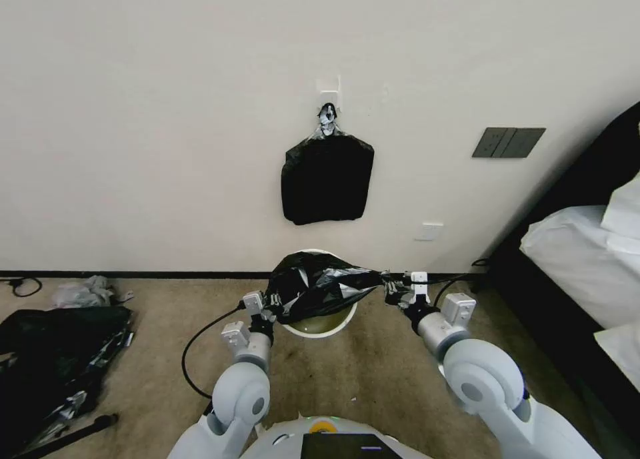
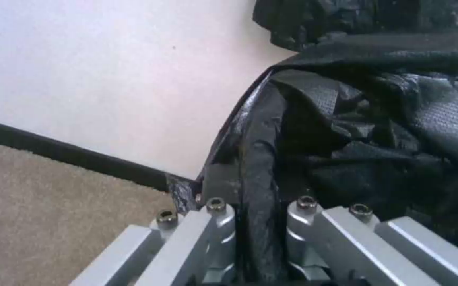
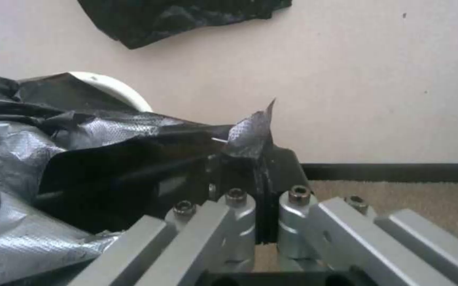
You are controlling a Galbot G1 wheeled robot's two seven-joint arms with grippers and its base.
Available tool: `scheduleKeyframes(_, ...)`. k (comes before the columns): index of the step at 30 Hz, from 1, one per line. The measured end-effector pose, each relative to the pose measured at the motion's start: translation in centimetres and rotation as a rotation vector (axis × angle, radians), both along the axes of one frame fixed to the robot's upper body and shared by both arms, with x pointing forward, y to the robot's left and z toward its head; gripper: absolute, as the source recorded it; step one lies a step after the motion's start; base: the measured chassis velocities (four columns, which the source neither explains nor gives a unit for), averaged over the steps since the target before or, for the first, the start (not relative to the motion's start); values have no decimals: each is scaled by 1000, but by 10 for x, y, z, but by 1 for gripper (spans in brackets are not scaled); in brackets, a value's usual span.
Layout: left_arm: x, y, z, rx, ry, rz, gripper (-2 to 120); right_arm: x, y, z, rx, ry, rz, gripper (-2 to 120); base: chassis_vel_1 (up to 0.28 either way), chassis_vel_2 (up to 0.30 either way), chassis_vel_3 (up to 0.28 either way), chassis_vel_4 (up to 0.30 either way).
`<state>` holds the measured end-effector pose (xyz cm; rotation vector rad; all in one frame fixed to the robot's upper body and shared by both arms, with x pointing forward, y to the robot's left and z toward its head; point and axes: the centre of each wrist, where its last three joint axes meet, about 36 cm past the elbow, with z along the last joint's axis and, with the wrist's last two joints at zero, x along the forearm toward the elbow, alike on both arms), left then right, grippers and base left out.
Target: Place a trash bag onto the trash bin.
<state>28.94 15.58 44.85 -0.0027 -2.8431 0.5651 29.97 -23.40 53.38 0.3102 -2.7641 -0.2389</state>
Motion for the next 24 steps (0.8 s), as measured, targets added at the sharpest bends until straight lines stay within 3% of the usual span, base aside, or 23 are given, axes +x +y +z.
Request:
scheduleKeyframes(3, 0, 0, 1, 11, -9, -2, 5, -3, 1, 4, 11, -15, 45, 0, 0, 0, 0, 0)
scheduleKeyframes(6, 3, 0, 3, 56, -40, -12, 5, -14, 1, 14, 15, -80, 182, 11, 0, 0, 0, 0)
scheduleKeyframes(12, 11, 3, 6, 115, -62, -17, 5, -22, -7, 19, -87, -182, 290, 30, 0, 0, 0, 0)
scheduleKeyframes(16, 16, 7, 10, 146, -50, -2, 5, -19, -24, 24, -262, -334, 344, 48, 0, 0, 0, 0)
scheduleKeyframes(17, 16, 7, 10, 146, -50, -2, 5, -19, -24, 24, -262, -334, 344, 48, 0, 0, 0, 0)
scheduleKeyframes(20, 16, 10, 12, 162, -45, -7, 5, -5, -30, 39, -415, -519, 404, 64, 0, 0, 0, 0)
scheduleKeyframes(21, 16, 10, 12, 162, -45, -7, 5, -5, -30, 39, -415, -519, 404, 64, 0, 0, 0, 0)
scheduleKeyframes(24, 12, 12, 16, 180, -47, -24, 5, 13, -31, 52, -565, -663, 542, 79, 0, 0, 0, 0)
